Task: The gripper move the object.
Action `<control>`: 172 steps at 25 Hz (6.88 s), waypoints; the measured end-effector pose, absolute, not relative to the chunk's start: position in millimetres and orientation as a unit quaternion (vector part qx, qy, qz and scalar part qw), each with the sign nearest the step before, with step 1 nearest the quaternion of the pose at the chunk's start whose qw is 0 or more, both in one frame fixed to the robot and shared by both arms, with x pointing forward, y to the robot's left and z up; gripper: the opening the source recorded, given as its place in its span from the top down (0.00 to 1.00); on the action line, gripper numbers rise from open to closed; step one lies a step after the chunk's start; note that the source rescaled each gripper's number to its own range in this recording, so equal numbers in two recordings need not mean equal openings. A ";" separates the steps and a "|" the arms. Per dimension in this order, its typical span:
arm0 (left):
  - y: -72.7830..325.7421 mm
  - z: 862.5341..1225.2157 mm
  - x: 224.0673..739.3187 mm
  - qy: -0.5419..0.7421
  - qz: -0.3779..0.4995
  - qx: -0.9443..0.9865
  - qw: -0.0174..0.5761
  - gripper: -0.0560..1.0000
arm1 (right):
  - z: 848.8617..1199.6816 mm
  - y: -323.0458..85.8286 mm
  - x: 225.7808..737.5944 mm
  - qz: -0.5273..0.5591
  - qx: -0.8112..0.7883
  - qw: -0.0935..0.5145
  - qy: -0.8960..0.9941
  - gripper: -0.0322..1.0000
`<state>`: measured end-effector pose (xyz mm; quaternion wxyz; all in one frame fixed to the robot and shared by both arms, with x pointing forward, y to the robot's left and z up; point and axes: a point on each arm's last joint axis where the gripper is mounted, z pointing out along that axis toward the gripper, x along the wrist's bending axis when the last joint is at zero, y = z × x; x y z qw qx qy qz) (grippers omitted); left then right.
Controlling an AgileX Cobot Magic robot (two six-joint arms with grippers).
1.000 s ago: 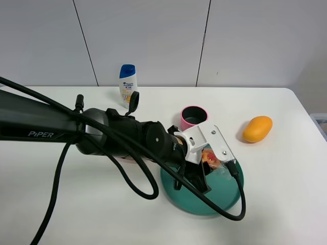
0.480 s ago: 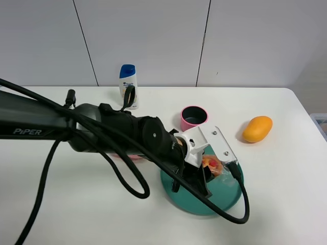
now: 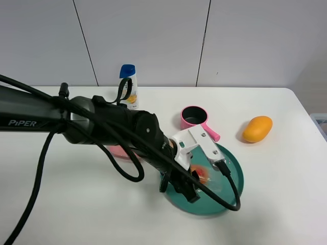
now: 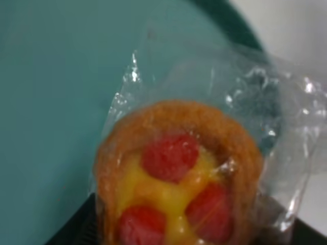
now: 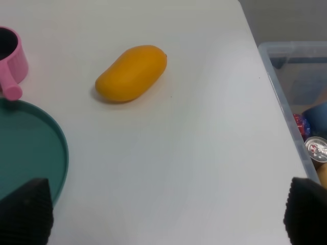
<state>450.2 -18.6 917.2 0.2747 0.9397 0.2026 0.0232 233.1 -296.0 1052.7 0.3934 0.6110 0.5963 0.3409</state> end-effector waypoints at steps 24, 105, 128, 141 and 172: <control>-50.0 903.8 481.2 0.199 0.014 0.957 0.210 0.94 | 1052.7 -296.0 233.1 0.341 0.611 0.393 0.596 0.00; 298.8 1191.0 548.7 0.538 0.398 0.647 0.366 0.11 | 1052.7 -296.0 233.1 0.341 0.611 0.393 0.596 0.00; 298.8 1248.7 307.7 0.486 0.495 0.579 0.428 0.11 | 1052.7 -296.0 233.1 0.341 0.611 0.393 0.596 0.00; 295.8 1156.3 266.3 0.515 0.448 0.616 0.394 0.11 | 1052.7 -296.0 233.1 0.341 0.611 0.393 0.596 0.00; 292.8 1055.4 232.3 0.557 0.386 0.638 0.365 0.11 | 1052.7 -296.0 233.1 0.341 0.611 0.393 0.596 0.00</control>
